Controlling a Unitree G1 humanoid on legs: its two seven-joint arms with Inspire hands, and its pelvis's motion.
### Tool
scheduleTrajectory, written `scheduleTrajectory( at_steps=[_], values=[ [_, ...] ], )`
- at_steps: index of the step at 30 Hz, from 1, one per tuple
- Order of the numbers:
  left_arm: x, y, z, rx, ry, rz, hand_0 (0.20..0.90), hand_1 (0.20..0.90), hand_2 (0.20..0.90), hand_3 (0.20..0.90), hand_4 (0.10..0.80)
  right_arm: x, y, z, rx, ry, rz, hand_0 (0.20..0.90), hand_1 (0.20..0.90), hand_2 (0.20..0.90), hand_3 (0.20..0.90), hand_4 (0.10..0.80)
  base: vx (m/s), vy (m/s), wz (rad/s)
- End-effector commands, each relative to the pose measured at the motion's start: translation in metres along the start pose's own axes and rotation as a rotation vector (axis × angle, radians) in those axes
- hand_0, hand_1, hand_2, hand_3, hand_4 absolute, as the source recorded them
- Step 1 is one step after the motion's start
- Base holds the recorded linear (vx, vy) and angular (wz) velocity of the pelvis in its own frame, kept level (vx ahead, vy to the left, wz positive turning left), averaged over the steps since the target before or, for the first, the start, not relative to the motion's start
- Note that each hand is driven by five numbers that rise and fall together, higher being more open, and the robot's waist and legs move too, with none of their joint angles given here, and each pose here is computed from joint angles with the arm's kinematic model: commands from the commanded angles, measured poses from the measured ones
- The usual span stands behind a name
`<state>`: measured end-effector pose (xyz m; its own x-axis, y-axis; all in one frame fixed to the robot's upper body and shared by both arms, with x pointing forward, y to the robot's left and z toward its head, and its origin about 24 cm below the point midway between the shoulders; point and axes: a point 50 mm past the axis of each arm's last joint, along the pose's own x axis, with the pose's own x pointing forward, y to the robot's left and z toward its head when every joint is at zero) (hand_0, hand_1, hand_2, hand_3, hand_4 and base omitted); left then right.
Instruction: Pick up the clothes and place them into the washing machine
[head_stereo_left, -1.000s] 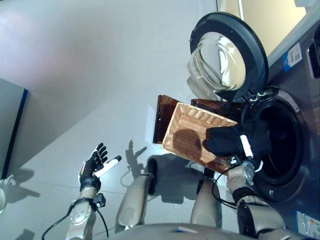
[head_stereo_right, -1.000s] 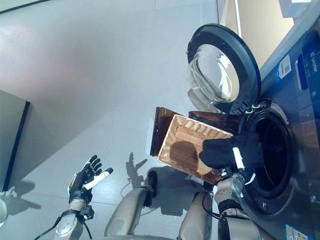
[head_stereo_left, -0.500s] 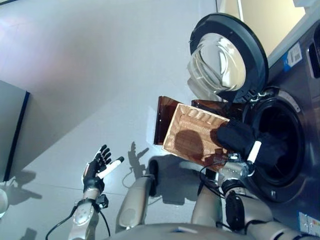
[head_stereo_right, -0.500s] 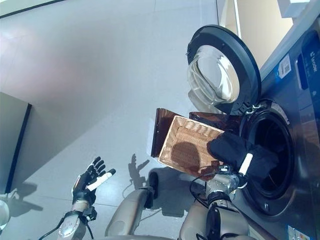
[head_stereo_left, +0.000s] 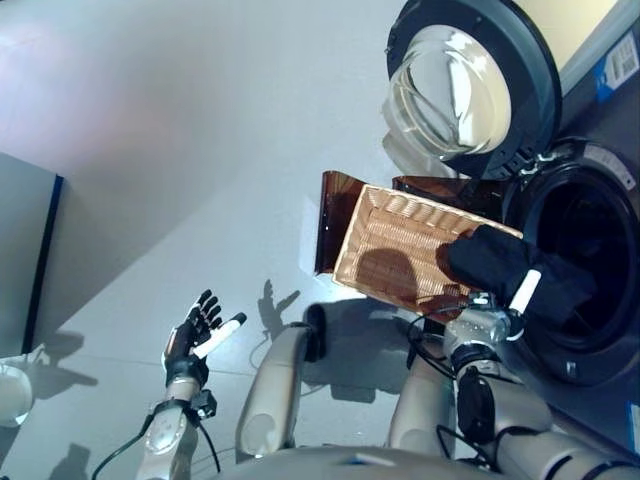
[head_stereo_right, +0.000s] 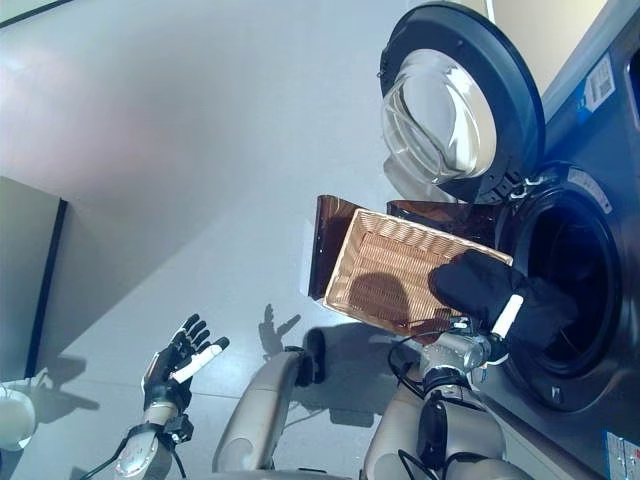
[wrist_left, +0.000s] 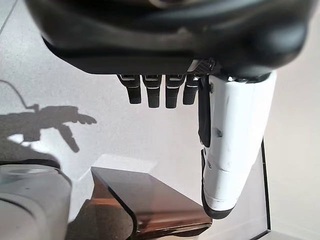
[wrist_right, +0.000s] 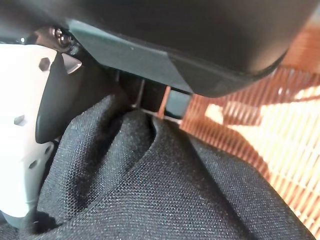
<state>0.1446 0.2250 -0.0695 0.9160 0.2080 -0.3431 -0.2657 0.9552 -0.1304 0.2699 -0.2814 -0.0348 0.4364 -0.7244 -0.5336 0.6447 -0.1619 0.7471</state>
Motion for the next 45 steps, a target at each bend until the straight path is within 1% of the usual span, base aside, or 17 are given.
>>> scheduleTrajectory(
  at_steps=[1,5,7,8,10,11,13,16,19,23,25,28,29,32,37,39,45],
  values=[
    [-0.008,0.028,0.032,0.048,-0.155,0.057,0.9,0.9,0.9,0.9,0.8,0.007,0.038,0.031,0.002,-0.149,0.15,0.2,0.2,0.2,0.2,0.3,-0.018,-0.005,0.06],
    [-0.008,0.028,0.036,0.062,-0.173,0.046,0.9,0.9,0.9,0.9,0.8,0.009,0.052,0.035,0.0,-0.16,0.165,0.2,0.2,0.2,0.2,0.3,-0.009,-0.003,-0.02],
    [-0.009,0.028,0.039,0.065,-0.181,0.04,0.9,0.9,0.9,0.9,0.8,0.011,0.069,0.046,0.038,-0.193,0.172,0.2,0.2,0.2,0.2,0.3,0.0,0.0,0.0],
    [-0.009,0.028,0.039,0.064,-0.181,0.04,0.9,0.9,0.9,0.9,0.8,0.011,0.07,0.046,0.038,-0.194,0.172,0.2,0.2,0.2,0.2,0.3,-0.026,0.033,0.0],
    [-0.01,0.03,0.041,0.069,-0.187,0.035,0.9,0.9,0.9,0.9,0.8,0.014,0.087,0.066,0.07,-0.247,0.17,0.2,0.2,0.2,0.2,0.3,-0.032,0.031,-0.02],
    [-0.01,0.03,0.041,0.068,-0.188,0.034,0.9,0.9,0.9,0.9,0.8,0.015,0.088,0.067,0.07,-0.249,0.17,0.2,0.2,0.2,0.2,0.3,-0.031,0.015,0.03],
    [-0.007,0.031,0.043,0.082,-0.189,0.031,0.9,0.9,0.9,0.9,0.8,0.016,0.099,0.082,0.138,-0.294,0.157,0.2,0.2,0.2,0.2,0.3,-0.02,0.008,0.14],
    [-0.007,0.032,0.045,0.09,-0.193,0.032,0.9,0.9,0.9,0.9,0.8,0.018,0.097,0.094,0.201,-0.33,0.123,0.2,0.2,0.2,0.2,0.3,-0.002,0.002,0.02],
    [-0.006,0.036,0.047,0.111,-0.192,0.052,0.9,0.9,0.9,0.9,0.8,0.022,0.092,0.118,0.261,-0.399,0.055,0.2,0.2,0.2,0.2,0.3,0.001,0.014,0.03],
    [-0.006,0.037,0.049,0.114,-0.2,0.051,0.9,0.9,0.9,0.9,0.8,0.024,0.093,0.139,0.314,-0.454,0.035,0.2,0.2,0.2,0.2,0.3,0.002,0.032,0.04],
    [-0.008,0.039,0.049,0.117,-0.198,0.057,0.9,0.9,0.9,0.9,0.8,0.026,0.087,0.16,0.333,-0.509,-0.002,0.2,0.2,0.2,0.2,0.3,-0.001,0.013,0.02],
    [-0.007,0.039,0.05,0.115,-0.201,0.052,0.9,0.9,0.9,0.9,0.8,0.028,0.08,0.169,0.343,-0.536,-0.037,0.2,0.2,0.2,0.2,0.3,0.0,0.0,0.0],
    [-0.007,0.039,0.05,0.113,-0.202,0.053,0.9,0.9,0.9,0.9,0.8,0.029,0.07,0.176,0.36,-0.563,-0.073,0.2,0.2,0.2,0.2,0.3,0.0,0.0,0.0],
    [-0.006,0.04,0.051,0.111,-0.205,0.054,0.9,0.9,0.9,0.9,0.8,0.03,0.067,0.186,0.351,-0.587,-0.09,0.2,0.2,0.2,0.2,0.3,0.004,0.021,0.01],
    [-0.007,0.042,0.054,0.125,-0.213,0.055,0.9,0.9,0.9,0.9,0.8,0.027,0.086,0.199,0.336,-0.608,-0.039,0.2,0.2,0.2,0.2,0.3,-0.003,0.023,-0.02],
    [-0.008,0.043,0.055,0.122,-0.215,0.055,0.9,0.9,0.9,0.9,0.8,0.022,0.103,0.209,0.343,-0.632,0.019,0.2,0.2,0.2,0.2,0.3,-0.003,0.021,-0.1],
    [-0.008,0.045,0.056,0.122,-0.221,0.056,0.9,0.9,0.9,0.9,0.8,0.013,0.122,0.222,0.368,-0.675,0.082,0.2,0.2,0.2,0.2,0.3,0.003,0.0,0.01]
  ],
)
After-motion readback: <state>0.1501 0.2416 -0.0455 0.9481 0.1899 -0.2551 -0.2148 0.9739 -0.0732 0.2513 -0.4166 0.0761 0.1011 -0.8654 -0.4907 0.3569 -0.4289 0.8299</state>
